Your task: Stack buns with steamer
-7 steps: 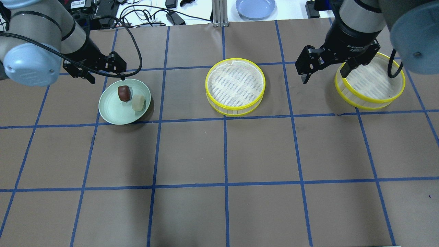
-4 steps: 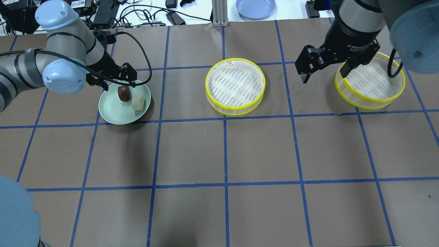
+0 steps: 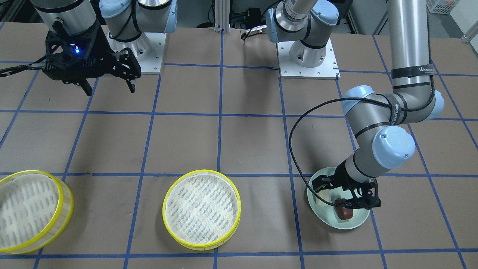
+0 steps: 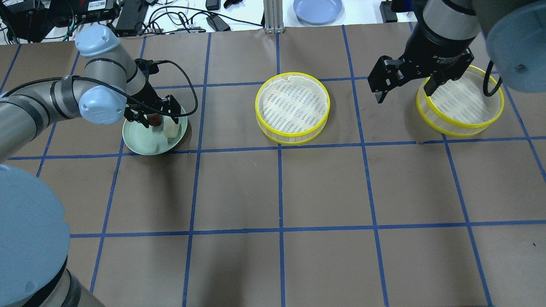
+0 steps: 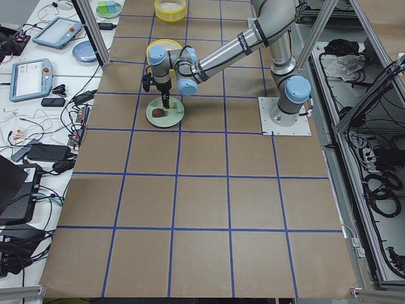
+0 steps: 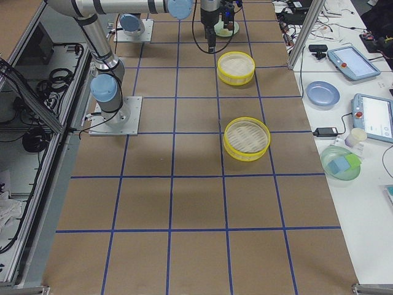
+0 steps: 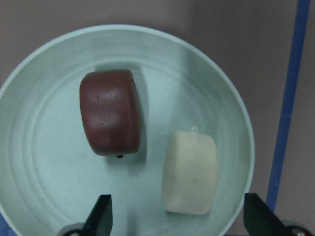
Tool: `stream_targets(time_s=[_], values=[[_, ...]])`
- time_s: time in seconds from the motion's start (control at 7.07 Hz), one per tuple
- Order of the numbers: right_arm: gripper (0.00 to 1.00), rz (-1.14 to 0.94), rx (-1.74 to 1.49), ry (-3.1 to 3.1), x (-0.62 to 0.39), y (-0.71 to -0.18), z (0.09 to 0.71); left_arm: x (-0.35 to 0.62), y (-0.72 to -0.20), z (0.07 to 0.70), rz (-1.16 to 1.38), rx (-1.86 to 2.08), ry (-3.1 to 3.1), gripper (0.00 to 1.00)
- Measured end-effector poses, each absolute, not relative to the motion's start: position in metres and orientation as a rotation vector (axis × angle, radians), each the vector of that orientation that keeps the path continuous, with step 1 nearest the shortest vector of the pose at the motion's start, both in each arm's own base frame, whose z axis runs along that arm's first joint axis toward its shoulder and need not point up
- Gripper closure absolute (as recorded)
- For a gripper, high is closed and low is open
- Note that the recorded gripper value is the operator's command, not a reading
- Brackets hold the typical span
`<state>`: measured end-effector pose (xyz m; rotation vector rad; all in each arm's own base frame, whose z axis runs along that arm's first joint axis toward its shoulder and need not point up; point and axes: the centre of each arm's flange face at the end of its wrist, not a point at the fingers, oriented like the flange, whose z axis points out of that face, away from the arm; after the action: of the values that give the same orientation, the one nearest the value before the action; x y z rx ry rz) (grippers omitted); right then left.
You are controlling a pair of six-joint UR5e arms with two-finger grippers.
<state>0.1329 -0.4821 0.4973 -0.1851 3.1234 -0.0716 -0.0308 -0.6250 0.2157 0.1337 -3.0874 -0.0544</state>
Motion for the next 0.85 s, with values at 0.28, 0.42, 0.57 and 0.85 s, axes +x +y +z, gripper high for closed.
stream_targets(time_s=[0.28,0.42,0.57,0.85], values=[[0.0,-0.078,-0.178,3.122,0.131,-0.488,0.496,-0.031,-0.626,0.204,-0.083,0.134,-3.082,0.21],[0.0,-0.082,-0.18,3.125,0.129,-0.493,0.494,-0.031,-0.626,0.202,-0.088,0.135,-3.081,0.21],[0.0,-0.073,-0.183,3.129,0.128,-0.499,0.489,-0.032,-0.626,0.201,-0.091,0.135,-3.075,0.21],[0.01,-0.105,-0.17,3.134,0.123,-0.514,0.48,-0.034,-0.627,0.199,-0.091,0.135,-3.046,0.72]])
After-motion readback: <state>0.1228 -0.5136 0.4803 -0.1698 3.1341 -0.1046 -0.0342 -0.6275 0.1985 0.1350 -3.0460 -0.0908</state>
